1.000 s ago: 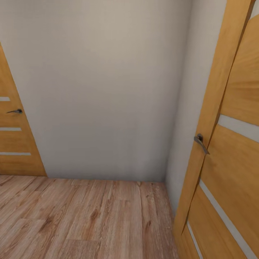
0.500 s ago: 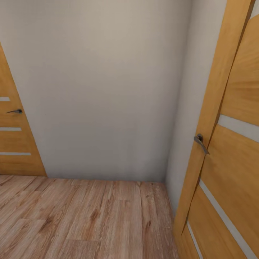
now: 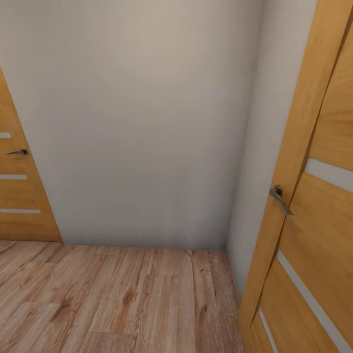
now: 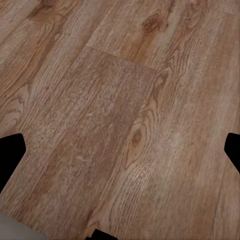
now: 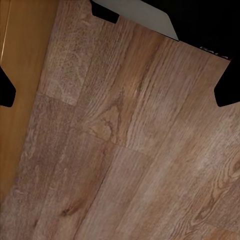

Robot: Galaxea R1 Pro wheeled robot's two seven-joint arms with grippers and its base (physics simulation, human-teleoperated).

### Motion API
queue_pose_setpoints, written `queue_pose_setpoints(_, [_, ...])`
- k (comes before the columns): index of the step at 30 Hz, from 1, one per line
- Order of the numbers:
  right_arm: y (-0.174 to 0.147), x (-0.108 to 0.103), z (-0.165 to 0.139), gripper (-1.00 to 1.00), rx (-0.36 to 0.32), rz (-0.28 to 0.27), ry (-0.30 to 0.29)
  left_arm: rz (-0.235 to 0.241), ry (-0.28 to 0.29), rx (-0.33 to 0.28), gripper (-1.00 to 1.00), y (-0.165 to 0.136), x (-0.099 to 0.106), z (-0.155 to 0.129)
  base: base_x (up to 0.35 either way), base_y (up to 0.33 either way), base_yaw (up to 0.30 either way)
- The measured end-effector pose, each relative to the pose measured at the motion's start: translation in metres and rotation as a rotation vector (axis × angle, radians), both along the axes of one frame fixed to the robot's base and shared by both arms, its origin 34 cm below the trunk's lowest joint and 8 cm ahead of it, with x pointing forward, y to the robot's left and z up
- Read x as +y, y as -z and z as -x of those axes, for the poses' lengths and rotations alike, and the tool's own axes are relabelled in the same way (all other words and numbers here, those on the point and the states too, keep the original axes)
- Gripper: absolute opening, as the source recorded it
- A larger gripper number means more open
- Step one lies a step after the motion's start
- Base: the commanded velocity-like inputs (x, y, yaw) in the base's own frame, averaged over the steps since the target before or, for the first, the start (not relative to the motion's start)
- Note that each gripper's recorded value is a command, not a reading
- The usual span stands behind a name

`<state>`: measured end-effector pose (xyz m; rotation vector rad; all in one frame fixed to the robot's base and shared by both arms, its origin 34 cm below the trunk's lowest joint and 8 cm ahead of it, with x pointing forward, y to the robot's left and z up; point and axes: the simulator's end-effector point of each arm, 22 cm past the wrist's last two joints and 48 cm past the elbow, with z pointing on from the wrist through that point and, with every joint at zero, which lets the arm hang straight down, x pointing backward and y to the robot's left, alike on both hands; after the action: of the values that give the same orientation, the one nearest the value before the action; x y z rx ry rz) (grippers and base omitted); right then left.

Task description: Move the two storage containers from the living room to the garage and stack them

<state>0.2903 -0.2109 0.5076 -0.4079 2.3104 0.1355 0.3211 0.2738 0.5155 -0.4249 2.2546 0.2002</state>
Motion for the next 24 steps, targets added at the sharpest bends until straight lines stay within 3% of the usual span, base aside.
queue_pose_setpoints(16, [-0.0002,0.0009,0.0001,1.0,-0.001,-0.002,-0.004,0.0,0.0,0.0,1.0,0.0,0.0,0.0001,0.004,0.0,0.0])
queue_pose_setpoints(24, [-0.0001,0.0018,0.0007,1.0,0.001,-0.004,-0.008,-0.001,0.001,0.0,1.0,-0.0001,0.0004,0.0,0.191,0.0,0.0])
